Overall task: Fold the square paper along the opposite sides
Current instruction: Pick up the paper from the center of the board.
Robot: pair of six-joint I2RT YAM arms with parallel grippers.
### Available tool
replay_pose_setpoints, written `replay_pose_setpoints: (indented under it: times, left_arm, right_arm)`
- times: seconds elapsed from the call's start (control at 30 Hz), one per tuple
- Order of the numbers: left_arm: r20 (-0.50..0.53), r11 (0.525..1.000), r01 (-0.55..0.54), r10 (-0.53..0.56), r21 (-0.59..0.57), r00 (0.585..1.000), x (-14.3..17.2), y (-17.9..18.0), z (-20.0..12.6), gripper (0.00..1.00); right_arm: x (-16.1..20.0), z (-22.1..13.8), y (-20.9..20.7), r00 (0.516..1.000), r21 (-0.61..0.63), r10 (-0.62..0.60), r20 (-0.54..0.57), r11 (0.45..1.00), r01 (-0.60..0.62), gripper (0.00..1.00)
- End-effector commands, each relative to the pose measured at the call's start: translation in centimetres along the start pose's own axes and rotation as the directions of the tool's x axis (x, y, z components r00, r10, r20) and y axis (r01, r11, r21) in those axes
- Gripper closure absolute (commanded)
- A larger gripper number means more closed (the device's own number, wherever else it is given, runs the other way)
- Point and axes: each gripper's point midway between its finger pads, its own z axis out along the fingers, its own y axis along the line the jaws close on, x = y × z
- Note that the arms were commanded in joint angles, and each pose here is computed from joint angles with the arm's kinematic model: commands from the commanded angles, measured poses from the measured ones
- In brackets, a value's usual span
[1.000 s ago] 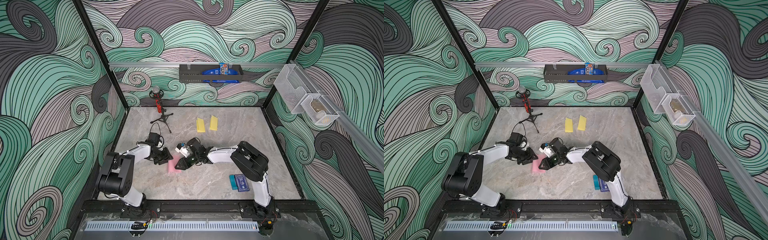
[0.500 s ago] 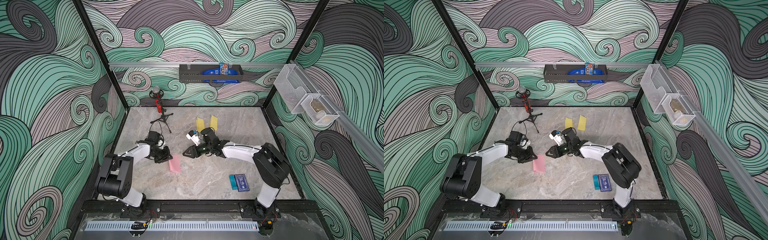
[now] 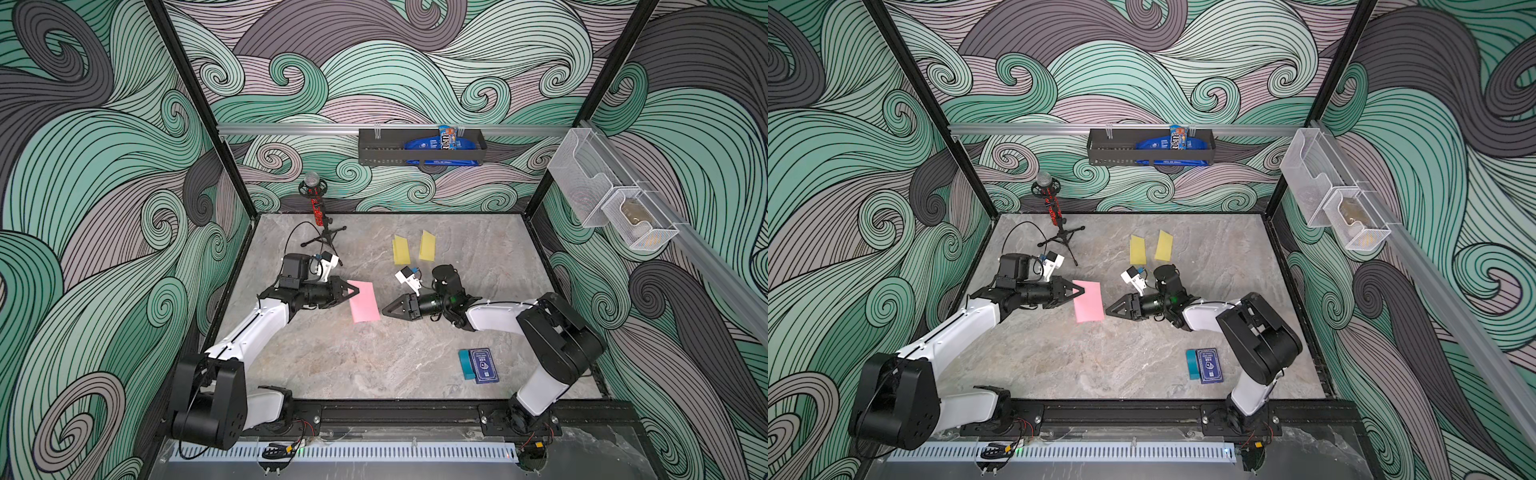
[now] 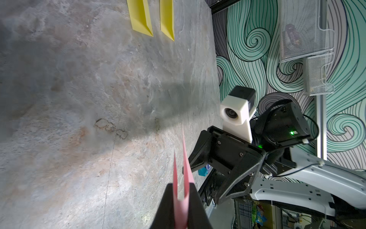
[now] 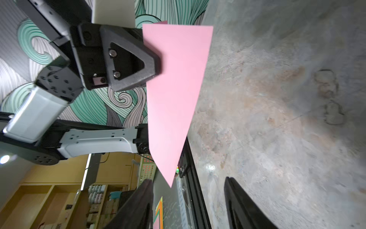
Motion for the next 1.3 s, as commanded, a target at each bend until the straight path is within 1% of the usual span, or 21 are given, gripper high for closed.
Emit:
replay_pose_setpoints:
  times: [0.0,0.13,0.33,0.43,0.53,0.67,0.7,0.73,0.77,0.8,0.87,0.9,0.97,1.07,1.2,1.27]
  left_arm:
    - [0.009,0.996,-0.030,0.029,0.080,1.000,-0.3,-1.9,-0.2,0.86]
    - [0.003,0.997,-0.027,0.027,0.079,1.000,-0.3,-1.8,0.0,0.86]
    - [0.009,0.996,-0.030,0.029,0.085,1.000,-0.4,-2.0,-0.1,0.86]
    - [0.009,0.996,-0.031,0.030,0.078,1.000,-0.3,-1.8,-0.1,0.86]
    - [0.014,0.996,-0.039,0.038,0.075,0.999,-0.3,-1.8,-0.2,0.86]
    - [0.023,0.997,-0.057,0.056,0.058,0.998,-0.6,-2.0,-0.4,0.85]
    - [0.029,0.997,-0.068,0.066,0.049,0.997,-0.9,-2.1,-0.5,0.83]
    - [0.033,0.997,-0.075,0.073,0.037,0.997,-1.1,-2.1,-0.6,0.79]
    - [0.035,0.996,-0.083,0.081,0.030,0.996,-1.3,-2.3,-0.8,0.69]
    - [0.038,0.996,-0.089,0.087,0.027,0.995,-1.6,-2.4,-0.8,0.56]
    - [0.042,0.996,-0.088,0.087,0.025,0.995,-1.8,-2.5,-1.0,0.37]
    - [0.043,0.995,-0.090,0.089,0.033,0.995,-1.9,-2.6,-1.1,0.29]
    - [0.041,0.995,-0.089,0.087,0.053,0.995,-1.8,-2.9,-1.1,0.19]
    - [0.038,0.990,-0.091,0.087,0.111,0.995,-1.4,-3.8,-1.2,0.12]
    - [0.038,0.974,-0.094,0.087,0.206,0.995,-0.9,-5.3,-1.6,0.10]
    - [0.046,0.968,-0.104,0.096,0.229,0.994,-0.8,-5.9,-1.9,0.10]
  right_arm:
    - [-0.9,-0.3,4.3,1.000,-0.195,-0.005,0.007,0.981,0.006,0.40]
    - [-1.0,0.1,5.0,1.000,-0.258,0.021,0.002,0.966,-0.020,0.43]
    - [-0.9,1.7,4.9,0.999,-0.268,0.037,-0.021,0.963,-0.042,0.50]
    - [-1.3,2.0,5.0,0.999,-0.268,0.036,-0.016,0.963,-0.039,0.56]
    - [-1.6,2.3,4.7,0.999,-0.257,0.037,-0.014,0.966,-0.039,0.67]
    - [-1.9,2.6,3.8,0.999,-0.218,0.042,-0.019,0.975,-0.045,0.93]
    - [-2.2,2.5,3.8,0.999,-0.211,0.036,-0.014,0.977,-0.039,0.99]
    - [-2.3,2.3,3.8,0.999,-0.205,0.034,-0.010,0.978,-0.035,1.00]
    - [-2.6,2.0,4.1,1.000,-0.201,0.018,-0.004,0.979,-0.018,1.00]
    - [-2.9,1.6,4.5,1.000,-0.199,-0.001,0.003,0.980,0.001,1.00]
    - [-3.3,1.0,5.3,0.999,-0.189,-0.040,0.012,0.981,0.041,1.00]
    - [-3.4,0.6,5.7,0.998,-0.183,-0.058,0.015,0.981,0.060,1.00]
    - [-3.7,0.1,6.9,0.995,-0.175,-0.098,0.021,0.979,0.100,1.00]
    - [-3.8,-0.2,7.8,0.991,-0.161,-0.129,0.021,0.978,0.131,1.00]
    - [-3.8,-0.2,7.6,0.992,-0.146,-0.127,0.027,0.981,0.130,1.00]
    - [-3.7,-0.1,7.1,0.992,-0.136,-0.125,0.021,0.983,0.127,1.00]
